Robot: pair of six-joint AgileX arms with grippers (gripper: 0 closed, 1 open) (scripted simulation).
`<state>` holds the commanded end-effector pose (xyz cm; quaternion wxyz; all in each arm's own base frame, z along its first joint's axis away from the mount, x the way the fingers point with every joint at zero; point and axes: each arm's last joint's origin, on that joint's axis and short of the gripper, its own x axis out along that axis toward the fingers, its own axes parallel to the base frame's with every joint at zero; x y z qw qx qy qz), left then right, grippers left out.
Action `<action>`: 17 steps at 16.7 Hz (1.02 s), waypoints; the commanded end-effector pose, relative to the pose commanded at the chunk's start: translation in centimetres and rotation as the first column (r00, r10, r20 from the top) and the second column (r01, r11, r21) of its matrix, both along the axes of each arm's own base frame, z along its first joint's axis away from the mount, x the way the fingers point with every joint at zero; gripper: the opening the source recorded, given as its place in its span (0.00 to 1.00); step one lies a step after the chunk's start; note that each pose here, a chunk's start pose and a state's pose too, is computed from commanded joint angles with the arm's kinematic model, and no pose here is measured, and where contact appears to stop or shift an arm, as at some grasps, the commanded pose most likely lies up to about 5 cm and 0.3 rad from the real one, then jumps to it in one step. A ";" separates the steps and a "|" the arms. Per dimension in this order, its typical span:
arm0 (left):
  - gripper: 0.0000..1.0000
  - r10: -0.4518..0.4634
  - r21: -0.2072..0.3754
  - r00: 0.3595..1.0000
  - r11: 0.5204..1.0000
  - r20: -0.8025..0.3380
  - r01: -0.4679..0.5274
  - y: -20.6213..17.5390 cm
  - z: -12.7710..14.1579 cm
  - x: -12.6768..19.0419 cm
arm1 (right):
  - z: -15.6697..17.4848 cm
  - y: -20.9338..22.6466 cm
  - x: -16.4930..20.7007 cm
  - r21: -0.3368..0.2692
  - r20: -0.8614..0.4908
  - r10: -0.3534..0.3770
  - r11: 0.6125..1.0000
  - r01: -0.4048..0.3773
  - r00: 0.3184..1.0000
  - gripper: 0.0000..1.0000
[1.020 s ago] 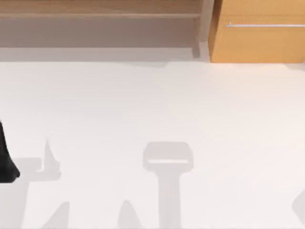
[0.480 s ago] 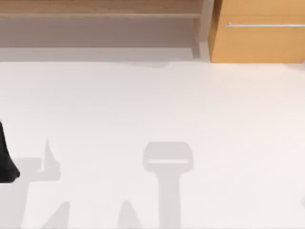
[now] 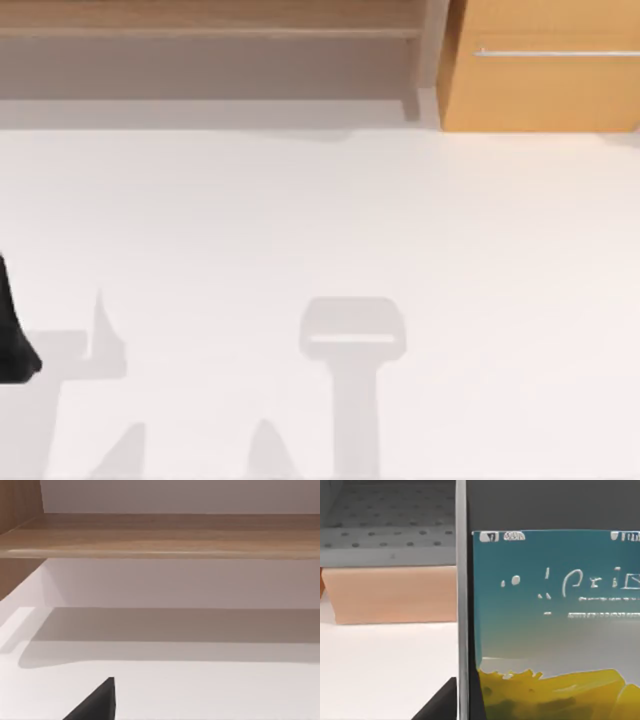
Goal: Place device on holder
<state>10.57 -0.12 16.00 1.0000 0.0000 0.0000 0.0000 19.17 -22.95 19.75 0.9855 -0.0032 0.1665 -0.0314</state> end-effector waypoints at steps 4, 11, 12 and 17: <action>1.00 0.000 0.000 1.000 1.000 0.000 0.000 0.0 0.0 0.0 | 0.0 0.0 0.0 0.000 0.000 0.000 1.000 0.000 1.000 0.45; 1.00 0.000 0.000 1.000 1.000 0.000 0.000 0.0 0.0 0.0 | 0.0 0.0 0.0 0.000 0.000 0.000 1.000 0.000 1.000 0.98; 1.00 0.000 0.000 1.000 1.000 0.000 0.000 0.0 0.0 0.0 | 0.0 0.0 0.0 0.000 0.000 0.000 1.000 0.000 1.000 1.00; 1.00 0.000 0.000 1.000 1.000 0.000 0.000 0.0 0.0 0.0 | 0.0 0.0 0.0 0.000 0.000 0.000 1.000 0.000 1.000 1.00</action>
